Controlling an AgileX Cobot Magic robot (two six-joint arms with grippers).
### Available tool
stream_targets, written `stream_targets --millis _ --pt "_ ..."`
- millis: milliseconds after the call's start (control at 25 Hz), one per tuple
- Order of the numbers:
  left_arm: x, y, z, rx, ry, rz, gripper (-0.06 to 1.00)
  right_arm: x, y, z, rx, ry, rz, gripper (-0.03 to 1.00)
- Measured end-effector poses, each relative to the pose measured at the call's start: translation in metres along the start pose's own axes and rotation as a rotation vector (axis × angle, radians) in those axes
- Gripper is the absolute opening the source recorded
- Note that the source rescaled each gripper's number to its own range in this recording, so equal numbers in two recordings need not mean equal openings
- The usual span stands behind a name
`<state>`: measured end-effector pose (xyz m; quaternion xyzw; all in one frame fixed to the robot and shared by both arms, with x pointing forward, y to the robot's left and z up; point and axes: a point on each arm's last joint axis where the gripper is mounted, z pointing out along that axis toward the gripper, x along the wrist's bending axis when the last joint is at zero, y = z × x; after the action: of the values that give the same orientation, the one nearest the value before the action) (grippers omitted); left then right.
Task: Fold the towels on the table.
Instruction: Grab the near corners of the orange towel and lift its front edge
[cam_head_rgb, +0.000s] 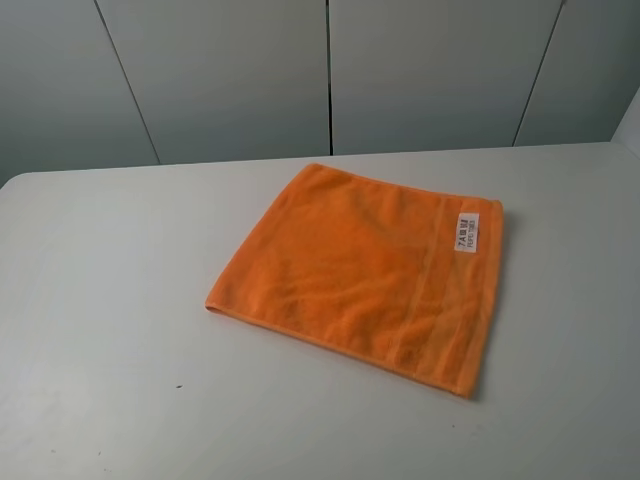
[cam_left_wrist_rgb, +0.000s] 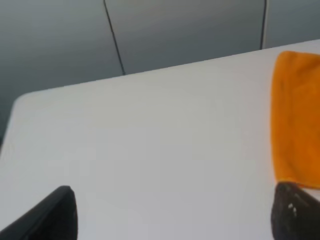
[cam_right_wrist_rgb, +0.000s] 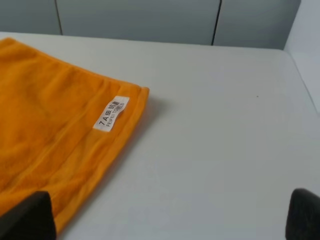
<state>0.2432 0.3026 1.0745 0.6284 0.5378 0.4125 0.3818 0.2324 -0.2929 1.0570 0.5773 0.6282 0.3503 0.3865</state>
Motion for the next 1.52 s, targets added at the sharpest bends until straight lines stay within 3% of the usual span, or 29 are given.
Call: stream_targets --millis 120,280,520,720,960,1160,1400,1520 --pt "0.004 0.013 0.023 0.078 0.018 0.073 0.99 -0.002 0.014 0.006 0.006 -0.001 -0.044 1.0" --pt "0.002 0.028 0.069 0.187 -0.031 0.103 0.99 -0.003 0.032 0.029 0.063 0.038 -0.135 1.0" --pt "-0.012 0.035 0.14 0.374 -0.238 0.213 0.99 0.004 0.048 0.078 0.214 0.221 -0.248 1.0" --pt "-0.023 0.04 0.197 0.415 -0.392 0.252 0.99 0.015 0.054 0.121 0.325 0.365 -0.29 1.0" --pt "-0.043 0.032 0.258 0.459 -0.574 0.5 0.99 0.049 0.068 0.173 0.477 0.559 -0.443 1.0" --pt "-0.068 0.015 0.297 0.569 -0.726 0.622 0.99 0.089 0.065 0.205 0.569 0.682 -0.59 1.0" --pt "-0.094 -0.008 0.313 0.666 -0.848 0.901 0.99 0.138 0.031 0.219 0.664 0.788 -0.903 1.0" --pt "-0.104 -0.014 0.313 0.669 -0.892 1.055 0.99 0.153 0.016 0.222 0.711 0.819 -0.973 1.0"
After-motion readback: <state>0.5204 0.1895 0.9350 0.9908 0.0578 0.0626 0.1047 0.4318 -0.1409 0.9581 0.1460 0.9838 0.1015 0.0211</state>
